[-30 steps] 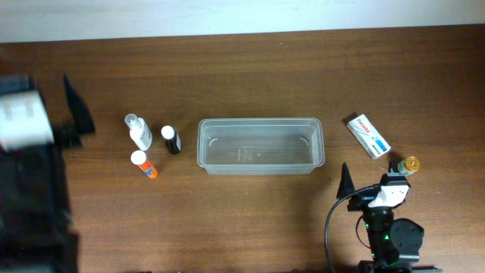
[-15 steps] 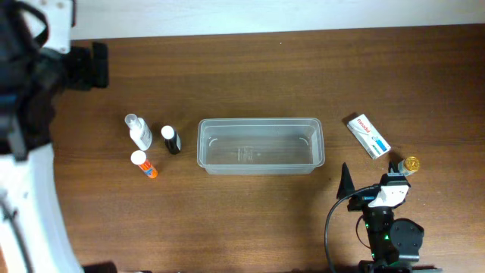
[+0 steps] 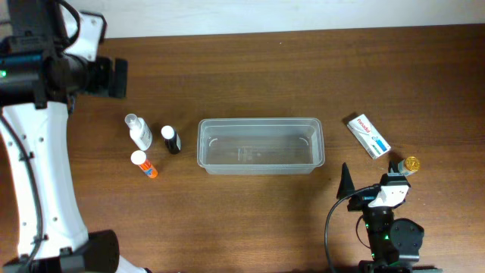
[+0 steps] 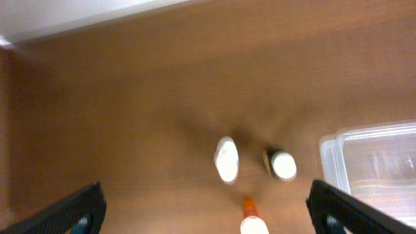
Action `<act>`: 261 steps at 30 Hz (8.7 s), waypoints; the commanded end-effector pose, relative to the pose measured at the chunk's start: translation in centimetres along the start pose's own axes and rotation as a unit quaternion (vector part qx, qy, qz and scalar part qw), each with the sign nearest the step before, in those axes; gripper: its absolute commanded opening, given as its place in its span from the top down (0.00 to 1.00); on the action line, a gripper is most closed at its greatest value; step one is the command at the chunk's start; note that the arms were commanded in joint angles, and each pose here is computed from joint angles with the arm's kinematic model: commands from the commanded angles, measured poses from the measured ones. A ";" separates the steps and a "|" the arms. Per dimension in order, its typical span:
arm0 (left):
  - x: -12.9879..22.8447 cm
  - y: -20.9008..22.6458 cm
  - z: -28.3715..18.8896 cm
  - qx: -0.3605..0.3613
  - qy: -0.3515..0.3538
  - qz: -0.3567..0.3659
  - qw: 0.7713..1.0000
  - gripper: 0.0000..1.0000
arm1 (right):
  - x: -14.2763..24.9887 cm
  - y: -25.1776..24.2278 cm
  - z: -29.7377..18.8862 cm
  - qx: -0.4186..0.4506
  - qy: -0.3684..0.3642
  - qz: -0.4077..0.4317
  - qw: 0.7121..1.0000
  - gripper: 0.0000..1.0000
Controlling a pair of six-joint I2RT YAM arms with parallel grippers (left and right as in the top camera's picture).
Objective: Pack container
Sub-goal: 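Raise the left arm and move the gripper above the white spray bottle, then lower the left gripper and grasp the white spray bottle, then carry the spray bottle with the left gripper into the container, then lower the spray bottle into the container and open the left gripper, then move the left gripper to the dark bottle and grasp it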
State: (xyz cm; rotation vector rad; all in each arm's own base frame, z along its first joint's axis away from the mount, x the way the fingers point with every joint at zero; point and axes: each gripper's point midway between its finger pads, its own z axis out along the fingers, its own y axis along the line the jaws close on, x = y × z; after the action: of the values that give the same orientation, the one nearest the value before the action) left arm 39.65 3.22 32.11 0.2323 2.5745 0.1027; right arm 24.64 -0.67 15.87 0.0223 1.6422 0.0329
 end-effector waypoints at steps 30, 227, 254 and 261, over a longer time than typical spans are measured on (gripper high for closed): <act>8.4 -2.0 16.9 0.066 0.290 -0.043 0.954 0.04 | 0.3 -0.1 0.0 0.002 0.004 0.004 1.000 0.02; 9.8 -23.1 17.1 0.036 0.241 -0.058 0.968 0.57 | 0.3 -0.1 0.0 0.002 0.004 0.004 1.000 0.02; -1.7 -12.8 6.7 -0.037 0.083 -0.111 0.990 0.05 | 0.3 -0.1 0.0 0.002 0.004 0.004 1.000 0.02; 1.0 -8.9 8.0 -0.006 0.148 -0.178 0.973 0.01 | 0.3 -0.1 0.0 0.002 0.004 0.004 1.000 0.02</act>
State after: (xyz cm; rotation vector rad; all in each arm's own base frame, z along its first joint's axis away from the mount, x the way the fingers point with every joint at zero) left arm 42.28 -5.56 23.82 -0.2261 2.8347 0.1400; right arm 24.64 -0.67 15.87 0.0223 1.6422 0.0323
